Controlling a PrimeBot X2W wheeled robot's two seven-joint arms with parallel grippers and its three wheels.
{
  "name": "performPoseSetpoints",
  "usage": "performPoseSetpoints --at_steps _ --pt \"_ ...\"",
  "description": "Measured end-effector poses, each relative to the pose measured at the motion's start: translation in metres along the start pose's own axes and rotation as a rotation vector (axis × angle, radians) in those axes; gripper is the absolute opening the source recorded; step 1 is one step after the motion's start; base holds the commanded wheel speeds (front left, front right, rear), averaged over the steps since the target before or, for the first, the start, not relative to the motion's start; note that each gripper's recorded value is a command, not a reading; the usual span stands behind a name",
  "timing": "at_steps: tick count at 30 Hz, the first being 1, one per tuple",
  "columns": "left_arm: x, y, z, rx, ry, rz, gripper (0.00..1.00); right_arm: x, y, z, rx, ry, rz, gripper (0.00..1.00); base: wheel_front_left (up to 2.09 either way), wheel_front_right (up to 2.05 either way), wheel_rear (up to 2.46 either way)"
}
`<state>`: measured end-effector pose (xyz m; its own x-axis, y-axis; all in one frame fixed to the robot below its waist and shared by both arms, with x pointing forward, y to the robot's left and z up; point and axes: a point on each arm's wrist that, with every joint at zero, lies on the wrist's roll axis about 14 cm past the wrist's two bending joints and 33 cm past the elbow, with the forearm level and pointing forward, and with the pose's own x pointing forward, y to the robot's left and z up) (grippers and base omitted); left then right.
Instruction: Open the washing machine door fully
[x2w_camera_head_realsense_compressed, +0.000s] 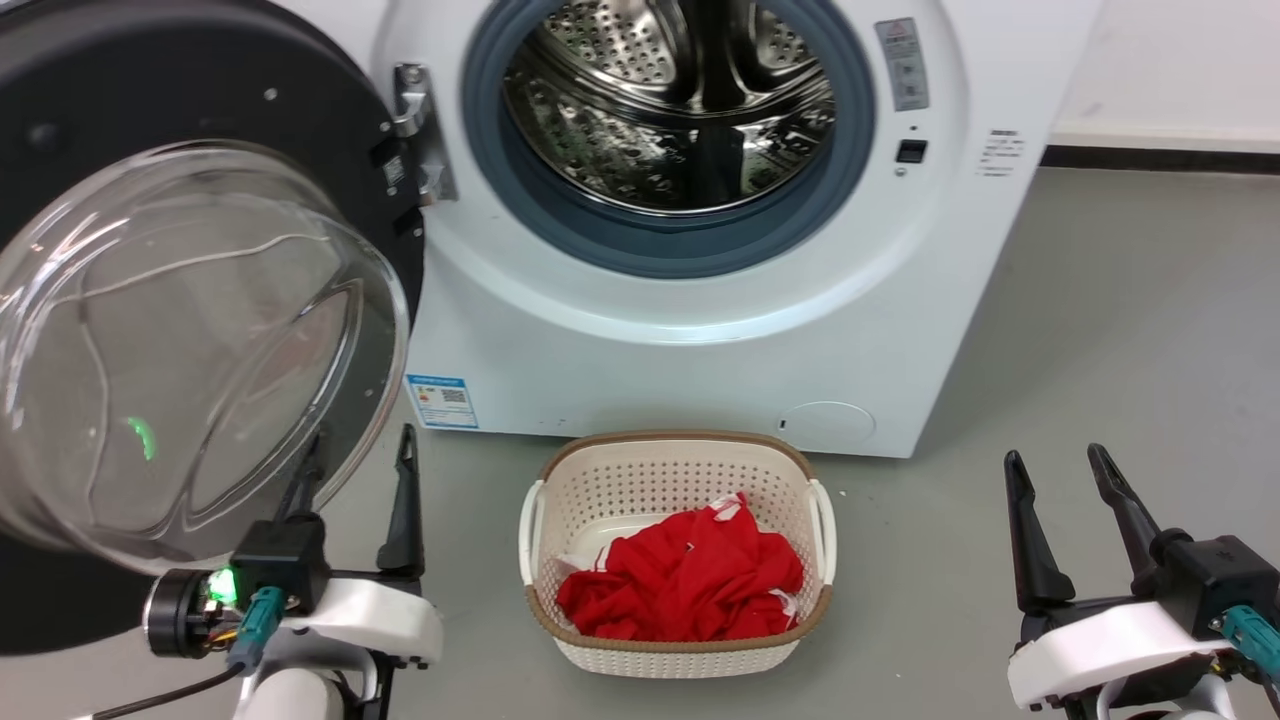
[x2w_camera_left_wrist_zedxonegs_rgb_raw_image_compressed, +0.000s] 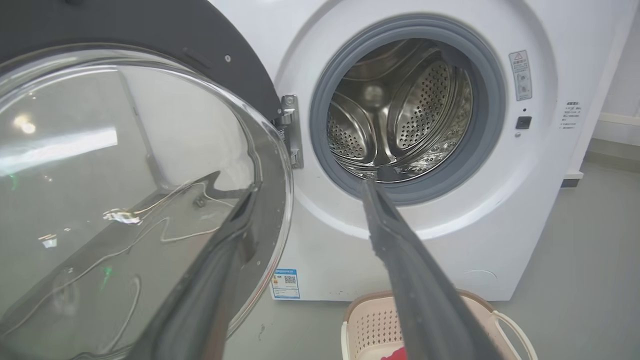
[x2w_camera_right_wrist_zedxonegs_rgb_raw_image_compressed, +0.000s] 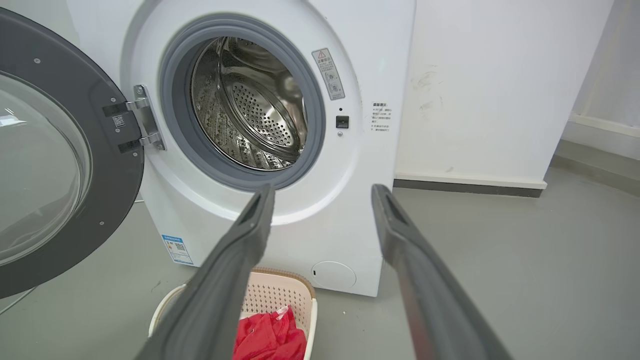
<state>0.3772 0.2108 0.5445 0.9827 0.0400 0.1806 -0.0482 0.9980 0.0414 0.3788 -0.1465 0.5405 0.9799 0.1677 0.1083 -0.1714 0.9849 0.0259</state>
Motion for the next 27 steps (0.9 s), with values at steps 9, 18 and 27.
performPoseSetpoints --at_steps 9,18,27 --pt "0.015 -0.032 -0.009 -0.023 0.021 -0.073 1.0 -0.012 -0.018 -0.002 0.005 0.009 -0.058 1.0 0.0 0.0 0.0" --pt "0.016 -0.03 -0.015 -0.033 0.038 -0.058 1.0 -0.011 -0.018 -0.01 0.012 0.027 -0.059 1.0 0.0 0.0 0.0" --pt "0.015 -0.025 -0.015 -0.029 0.036 -0.045 1.0 -0.009 -0.016 -0.009 0.02 0.022 -0.054 1.0 0.0 0.0 0.0"
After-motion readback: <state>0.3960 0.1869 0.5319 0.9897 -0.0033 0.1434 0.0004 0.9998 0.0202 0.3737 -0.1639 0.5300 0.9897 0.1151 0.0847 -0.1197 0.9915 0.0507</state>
